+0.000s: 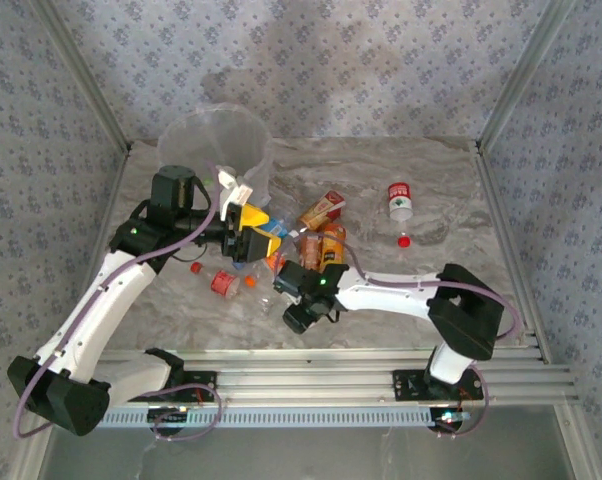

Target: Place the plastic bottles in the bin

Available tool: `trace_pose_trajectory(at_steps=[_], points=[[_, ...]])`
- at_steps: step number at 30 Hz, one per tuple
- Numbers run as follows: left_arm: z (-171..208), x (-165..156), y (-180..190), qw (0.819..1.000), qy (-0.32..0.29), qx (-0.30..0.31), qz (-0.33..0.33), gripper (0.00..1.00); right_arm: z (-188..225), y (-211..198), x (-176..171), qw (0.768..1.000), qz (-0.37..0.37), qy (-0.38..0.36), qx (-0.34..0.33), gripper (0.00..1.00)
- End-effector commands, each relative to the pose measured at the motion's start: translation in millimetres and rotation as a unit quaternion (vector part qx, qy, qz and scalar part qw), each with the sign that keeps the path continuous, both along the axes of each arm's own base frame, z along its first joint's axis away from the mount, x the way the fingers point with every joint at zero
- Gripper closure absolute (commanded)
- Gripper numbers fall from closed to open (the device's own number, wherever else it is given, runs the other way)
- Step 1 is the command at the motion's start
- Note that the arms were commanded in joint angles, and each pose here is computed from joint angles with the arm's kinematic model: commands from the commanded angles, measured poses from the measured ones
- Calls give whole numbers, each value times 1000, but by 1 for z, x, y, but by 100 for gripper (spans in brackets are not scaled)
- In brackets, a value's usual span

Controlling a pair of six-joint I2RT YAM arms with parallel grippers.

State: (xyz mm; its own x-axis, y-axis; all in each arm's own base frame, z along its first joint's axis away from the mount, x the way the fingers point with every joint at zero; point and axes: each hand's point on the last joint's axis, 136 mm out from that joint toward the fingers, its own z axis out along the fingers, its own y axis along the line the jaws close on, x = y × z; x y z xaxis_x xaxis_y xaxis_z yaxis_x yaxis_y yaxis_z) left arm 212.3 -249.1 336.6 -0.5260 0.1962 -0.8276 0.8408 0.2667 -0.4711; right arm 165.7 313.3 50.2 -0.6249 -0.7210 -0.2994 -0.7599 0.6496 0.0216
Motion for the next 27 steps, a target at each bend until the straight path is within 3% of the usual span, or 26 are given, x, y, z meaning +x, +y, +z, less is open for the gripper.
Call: trace_pose_trajectory(at_steps=[1,12,16,27], points=[[16,-7,-2,999,-25,-12,-18,0,-6,-4,-2,999,15,-6,-39,35],[16,-6,-3,1000,-22,-13,-18,0,-15,-13,-7,998,-1,0,-55,42],[15,-6,-3,1000,-20,-13,-18,0,-8,-19,-6,999,-21,-6,-38,48],[20,-2,-5,1000,-13,-26,-10,0,28,-32,-2,998,-59,-26,25,54]])
